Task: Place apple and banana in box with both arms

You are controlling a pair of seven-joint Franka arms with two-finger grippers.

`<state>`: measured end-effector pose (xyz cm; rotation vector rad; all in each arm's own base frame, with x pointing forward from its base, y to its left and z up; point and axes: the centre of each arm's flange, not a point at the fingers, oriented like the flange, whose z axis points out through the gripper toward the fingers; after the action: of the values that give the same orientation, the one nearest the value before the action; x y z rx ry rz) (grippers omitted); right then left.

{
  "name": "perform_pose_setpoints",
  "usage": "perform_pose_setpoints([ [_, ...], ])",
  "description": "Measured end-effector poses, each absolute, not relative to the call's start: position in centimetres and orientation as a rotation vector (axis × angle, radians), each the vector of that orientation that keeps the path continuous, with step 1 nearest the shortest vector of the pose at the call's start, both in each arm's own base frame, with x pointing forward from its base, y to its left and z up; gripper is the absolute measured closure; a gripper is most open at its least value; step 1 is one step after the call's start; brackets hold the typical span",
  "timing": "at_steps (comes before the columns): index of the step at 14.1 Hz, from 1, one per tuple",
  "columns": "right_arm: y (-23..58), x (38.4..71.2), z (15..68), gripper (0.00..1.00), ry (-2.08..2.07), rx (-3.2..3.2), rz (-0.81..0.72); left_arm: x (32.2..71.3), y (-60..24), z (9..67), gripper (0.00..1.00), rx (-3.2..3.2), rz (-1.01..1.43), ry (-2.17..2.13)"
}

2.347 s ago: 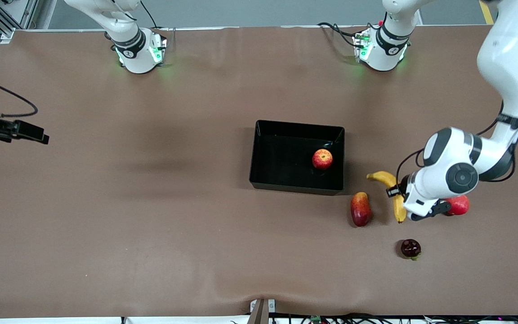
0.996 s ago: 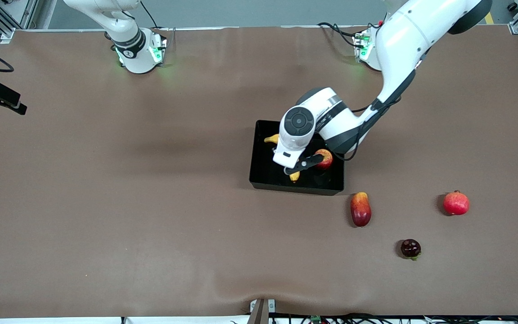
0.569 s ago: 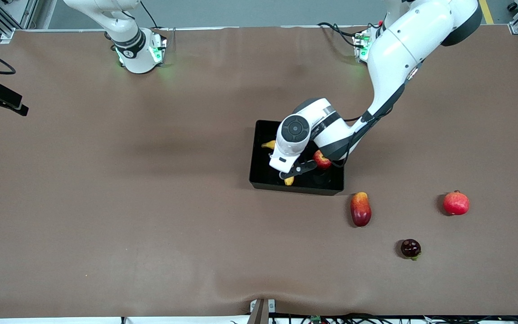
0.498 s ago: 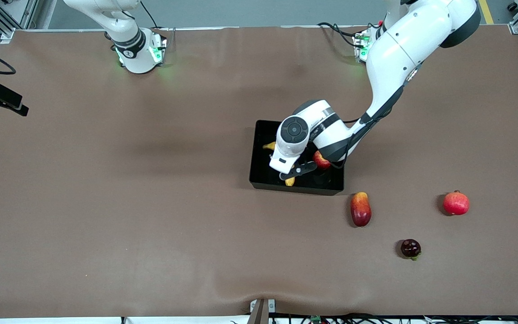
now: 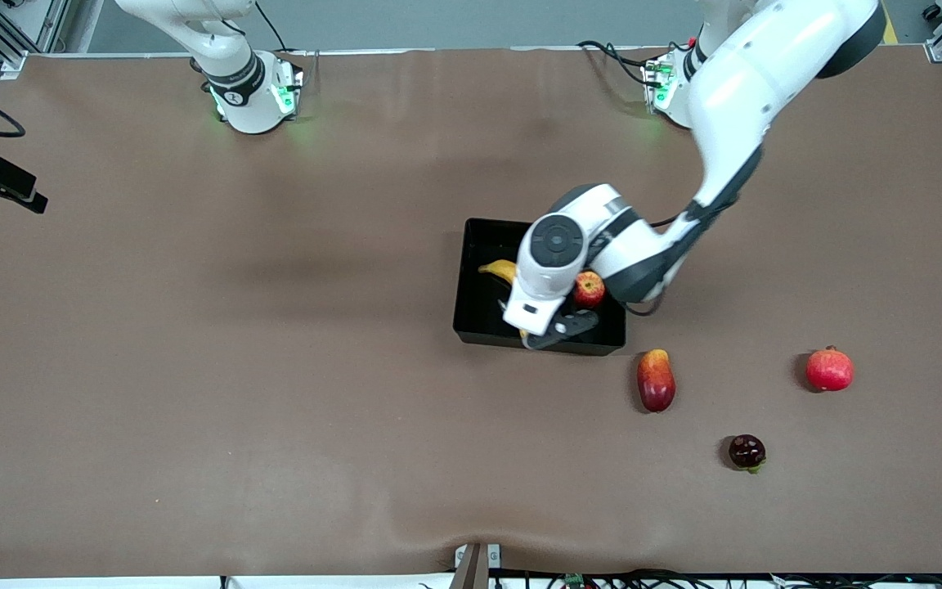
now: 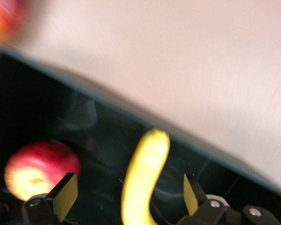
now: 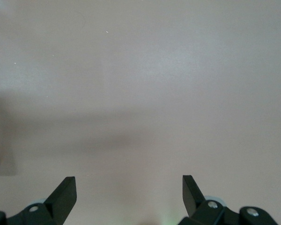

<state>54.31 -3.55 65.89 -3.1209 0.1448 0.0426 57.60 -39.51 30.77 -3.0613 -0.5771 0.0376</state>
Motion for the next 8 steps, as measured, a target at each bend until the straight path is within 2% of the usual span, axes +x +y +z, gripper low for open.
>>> perform_pose_setpoints([
  [4, -3.4, 54.2, 66.3, 0.0, 0.142, -3.123, 0.027, 61.7, -30.6, 42.2, 0.0, -3.014, -0.109, -0.615],
  [8, -3.4, 54.2, 66.5, 0.0, 0.14, -3.124, 0.02, 63.1, -19.5, 49.2, 0.0, -2.982, -0.096, -0.459],
])
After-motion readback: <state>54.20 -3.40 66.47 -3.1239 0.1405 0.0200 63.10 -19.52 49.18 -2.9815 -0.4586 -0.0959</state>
